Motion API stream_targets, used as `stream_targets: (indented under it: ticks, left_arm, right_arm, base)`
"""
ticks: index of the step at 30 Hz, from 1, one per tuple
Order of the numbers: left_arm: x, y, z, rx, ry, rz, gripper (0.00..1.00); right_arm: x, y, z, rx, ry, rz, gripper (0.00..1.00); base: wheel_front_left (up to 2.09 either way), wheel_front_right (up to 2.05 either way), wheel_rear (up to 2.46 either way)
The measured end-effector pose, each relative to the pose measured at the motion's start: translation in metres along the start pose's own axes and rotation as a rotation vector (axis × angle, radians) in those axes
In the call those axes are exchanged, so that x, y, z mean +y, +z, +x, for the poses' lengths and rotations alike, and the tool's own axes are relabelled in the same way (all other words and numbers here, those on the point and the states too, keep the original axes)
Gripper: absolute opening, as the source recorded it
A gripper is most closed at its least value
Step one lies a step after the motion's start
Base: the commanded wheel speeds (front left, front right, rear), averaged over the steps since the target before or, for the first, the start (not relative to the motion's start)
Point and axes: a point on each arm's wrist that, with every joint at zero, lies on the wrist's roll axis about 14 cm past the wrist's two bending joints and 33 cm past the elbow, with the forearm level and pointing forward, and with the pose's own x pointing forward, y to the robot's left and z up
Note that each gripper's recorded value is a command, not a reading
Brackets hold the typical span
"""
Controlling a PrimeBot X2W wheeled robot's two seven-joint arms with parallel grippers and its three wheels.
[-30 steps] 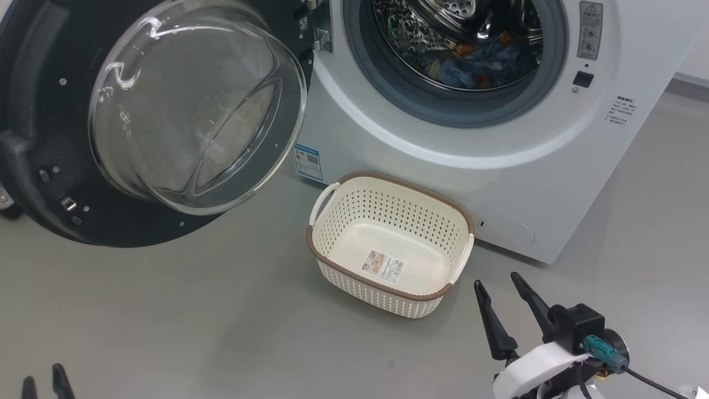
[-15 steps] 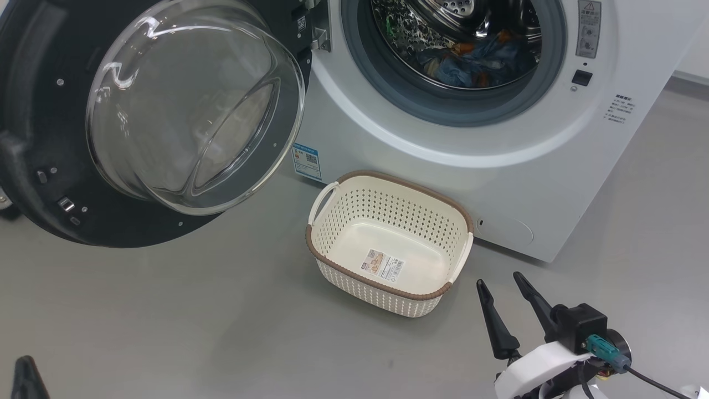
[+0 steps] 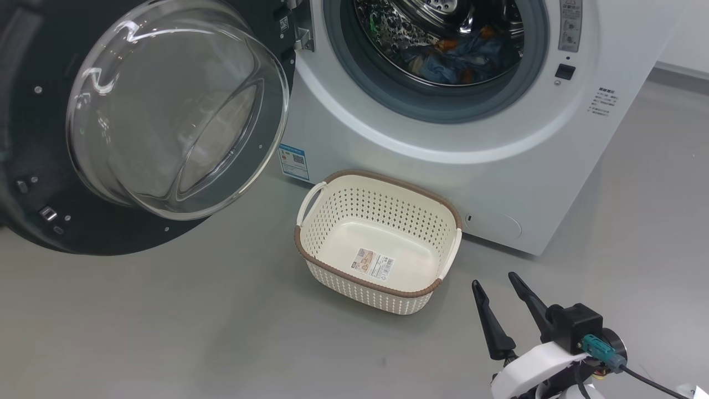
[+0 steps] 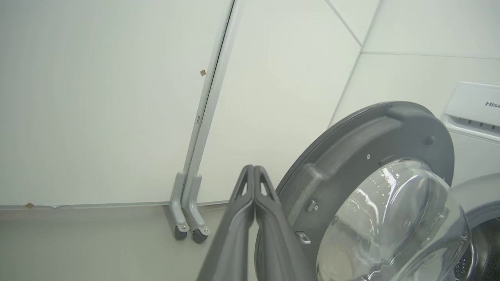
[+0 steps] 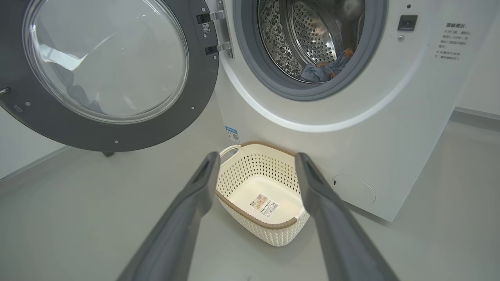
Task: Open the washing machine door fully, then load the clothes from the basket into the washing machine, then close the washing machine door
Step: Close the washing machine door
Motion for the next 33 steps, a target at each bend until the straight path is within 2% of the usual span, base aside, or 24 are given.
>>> stream_targets:
  ticks: [5,11,14,19,33]
  left_arm:
    - [0.004,0.02,0.024,-0.079,0.02,-0.077,0.0]
    - [0.012,0.028,0.049,-0.099,0.038,-0.137,0.0]
    - [0.012,0.031,0.063,-0.081,0.024,-0.14,0.0]
    - [0.014,0.031,0.085,-0.064,0.056,-0.279,0.0]
    - [0.0,0.017,0.141,0.044,0.06,-0.507,0.0]
  right_arm:
    - [-0.005,0.0,-0.001,-0.003,-0.016,0.004,1.0]
    - [-0.012,0.0,-0.001,-0.006,-0.034,0.01,1.0]
    - [-0.016,-0.002,-0.002,-0.002,-0.043,0.014,1.0]
    - [-0.022,-0.005,0.0,0.001,-0.053,0.021,1.0]
    - [-0.048,-0.015,0.006,0.018,-0.095,0.022,1.0]
  base:
    - [0.0,0.0,0.0]
    - [0.0,0.0,0.0]
    - [0.0,0.0,0.0]
    - [0.0,0.0,0.0]
    - [0.0,0.0,0.0]
